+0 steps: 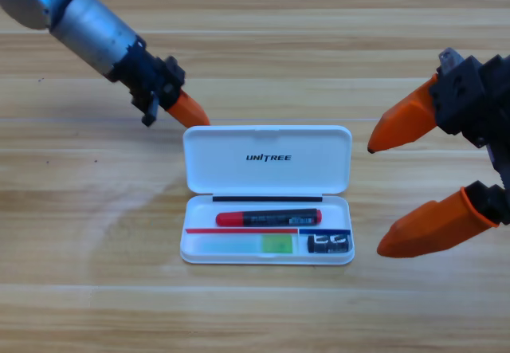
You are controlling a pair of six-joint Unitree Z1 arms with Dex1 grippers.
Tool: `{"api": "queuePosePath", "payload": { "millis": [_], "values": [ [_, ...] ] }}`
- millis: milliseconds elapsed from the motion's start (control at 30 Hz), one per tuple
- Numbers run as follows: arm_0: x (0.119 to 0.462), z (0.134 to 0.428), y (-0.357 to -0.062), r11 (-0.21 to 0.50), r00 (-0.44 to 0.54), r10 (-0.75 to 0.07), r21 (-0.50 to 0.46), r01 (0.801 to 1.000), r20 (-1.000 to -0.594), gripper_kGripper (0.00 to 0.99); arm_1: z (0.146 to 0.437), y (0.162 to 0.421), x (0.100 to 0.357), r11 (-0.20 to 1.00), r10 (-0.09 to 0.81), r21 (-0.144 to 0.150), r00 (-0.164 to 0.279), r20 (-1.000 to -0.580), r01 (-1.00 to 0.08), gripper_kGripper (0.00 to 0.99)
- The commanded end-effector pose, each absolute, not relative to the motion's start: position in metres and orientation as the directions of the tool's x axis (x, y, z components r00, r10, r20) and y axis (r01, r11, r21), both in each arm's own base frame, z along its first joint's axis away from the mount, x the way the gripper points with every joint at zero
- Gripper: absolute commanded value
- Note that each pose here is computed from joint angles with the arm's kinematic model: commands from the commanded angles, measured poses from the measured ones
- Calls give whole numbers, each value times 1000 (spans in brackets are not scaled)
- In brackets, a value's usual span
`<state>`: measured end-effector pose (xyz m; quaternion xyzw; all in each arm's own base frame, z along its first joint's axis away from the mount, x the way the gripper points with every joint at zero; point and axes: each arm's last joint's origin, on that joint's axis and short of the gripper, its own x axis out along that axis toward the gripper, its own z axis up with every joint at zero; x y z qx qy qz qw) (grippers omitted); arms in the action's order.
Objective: Clean up eraser and pencils
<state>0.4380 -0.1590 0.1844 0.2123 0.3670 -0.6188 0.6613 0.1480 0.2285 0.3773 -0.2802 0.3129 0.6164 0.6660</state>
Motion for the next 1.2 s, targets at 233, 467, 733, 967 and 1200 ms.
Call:
{"api": "queuePosePath", "payload": {
  "millis": [233,467,733,967,1200],
  "values": [
    [414,171,-206,34,-232,-669,-341,939,-706,0,370,228,141,63,646,35,15,-763,-997,990],
    [399,180,-217,2,-263,-658,-351,936,-705,0,370,228,142,67,645,38,14,-764,-997,990],
    [381,176,-228,-30,-307,-626,-371,928,-717,0,370,228,142,69,645,40,14,-764,-997,990],
    [364,171,-236,-62,-342,-604,-385,921,-720,0,369,230,142,71,643,43,13,-766,-997,990],
    [344,163,-246,-98,-369,-575,-387,917,-730,0,368,231,143,73,640,47,11,-768,-996,990]
  ]
}}
